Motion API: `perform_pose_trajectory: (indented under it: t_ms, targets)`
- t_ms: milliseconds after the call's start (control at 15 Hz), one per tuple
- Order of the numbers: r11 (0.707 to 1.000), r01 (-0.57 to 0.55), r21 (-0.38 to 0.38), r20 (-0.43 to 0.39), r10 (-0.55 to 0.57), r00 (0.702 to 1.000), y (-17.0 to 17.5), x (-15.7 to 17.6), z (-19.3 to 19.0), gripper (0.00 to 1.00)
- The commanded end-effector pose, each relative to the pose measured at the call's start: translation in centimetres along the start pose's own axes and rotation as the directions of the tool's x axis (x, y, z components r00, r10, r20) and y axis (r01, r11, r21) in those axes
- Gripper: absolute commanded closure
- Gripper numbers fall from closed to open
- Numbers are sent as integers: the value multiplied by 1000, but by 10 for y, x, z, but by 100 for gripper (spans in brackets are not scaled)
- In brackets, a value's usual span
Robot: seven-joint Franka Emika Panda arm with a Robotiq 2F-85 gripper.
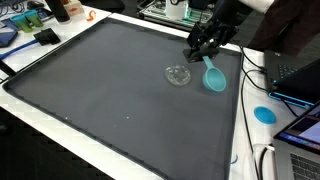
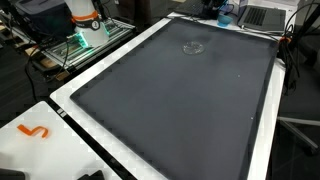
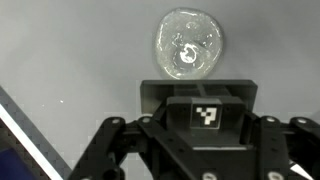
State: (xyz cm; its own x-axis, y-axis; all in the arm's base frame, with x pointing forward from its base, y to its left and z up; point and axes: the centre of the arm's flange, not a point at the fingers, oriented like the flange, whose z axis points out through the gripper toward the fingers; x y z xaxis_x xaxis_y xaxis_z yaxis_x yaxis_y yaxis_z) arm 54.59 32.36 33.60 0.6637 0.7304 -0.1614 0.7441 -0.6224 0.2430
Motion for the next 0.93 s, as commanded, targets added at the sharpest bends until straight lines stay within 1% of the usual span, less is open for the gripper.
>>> perform_pose_trajectory:
  t_ms: [0, 200, 400, 867]
  targets:
    - [998, -11, 64, -42, 14, 999, 19, -8, -2, 69]
    - [993, -33, 116, -69, 41, 997, 35, -15, 0, 69]
    - [981, -56, 184, -100, 76, 992, 57, -25, 4, 69]
    - [935, -87, 344, -176, 155, 972, 105, -57, 11, 69]
